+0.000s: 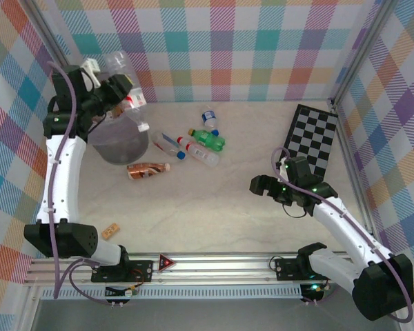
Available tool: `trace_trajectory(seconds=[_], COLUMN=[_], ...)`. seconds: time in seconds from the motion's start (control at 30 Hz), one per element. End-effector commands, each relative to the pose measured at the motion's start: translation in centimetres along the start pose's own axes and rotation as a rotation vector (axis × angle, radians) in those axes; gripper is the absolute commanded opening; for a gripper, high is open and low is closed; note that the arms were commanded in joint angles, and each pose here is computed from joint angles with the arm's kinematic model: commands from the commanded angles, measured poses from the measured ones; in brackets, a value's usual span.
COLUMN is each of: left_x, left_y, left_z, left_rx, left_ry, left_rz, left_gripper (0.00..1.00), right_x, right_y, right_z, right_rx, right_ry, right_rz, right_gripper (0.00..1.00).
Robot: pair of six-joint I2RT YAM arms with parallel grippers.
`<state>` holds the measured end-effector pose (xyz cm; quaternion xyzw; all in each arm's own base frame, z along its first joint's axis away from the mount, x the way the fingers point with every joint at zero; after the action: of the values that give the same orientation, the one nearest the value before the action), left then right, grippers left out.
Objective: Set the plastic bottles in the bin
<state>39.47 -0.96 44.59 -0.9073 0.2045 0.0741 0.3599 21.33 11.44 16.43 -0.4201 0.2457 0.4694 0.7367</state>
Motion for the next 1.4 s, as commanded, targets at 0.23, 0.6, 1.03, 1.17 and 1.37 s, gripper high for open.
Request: trace_trajectory(seconds=[0.23, 0.6, 1.03, 1.17, 1.37], left_x=[2.3, 4.7, 5.9, 5.7, 5.3], left_y=[-8.1, -6.0, -1.7, -1.9, -2.2], left_z=[5.2, 12.0, 14.6, 13.9, 12.7], left_rx=[-0.140, 0.005, 0.144, 0.187, 0.227], left_ry=[-0.076, -0.423, -0.529, -0.528, -0.519], left_rz=[-0.184, 0.021, 0.206, 0.205, 0.190], left_gripper=[0.34, 0.39, 0.70, 0.79, 0.81], right_x=[-0.3, 0.0, 0.4, 0.5, 0.5], right_y=[1.0, 1.1, 1.1, 1.2, 1.2], right_z=[-0.6, -0.7, -0.8, -0.8, -0.8], right_rx=[0.011, 0.011, 0.015, 0.018, 0.019], right_ry=[0.008, 0.007, 0.004, 0.001, -0.003], right_rz=[0.012, 0.017, 0.022, 0.022, 0.023], right_gripper=[0.96, 0.96, 0.96, 0.96, 0.96])
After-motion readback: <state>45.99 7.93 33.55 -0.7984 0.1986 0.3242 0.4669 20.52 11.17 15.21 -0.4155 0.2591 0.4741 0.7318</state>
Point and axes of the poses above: each hand's point on the last joint's axis, 136 mm out from that joint toward the fingers, its own x axis out along the fingers, its own z axis along the line the jaws close on, y = z × x, the point moved 5 cm from there along -x, back along the fingers, and after that the axes turned 3 degrees about -x, right-handed, at the moved point
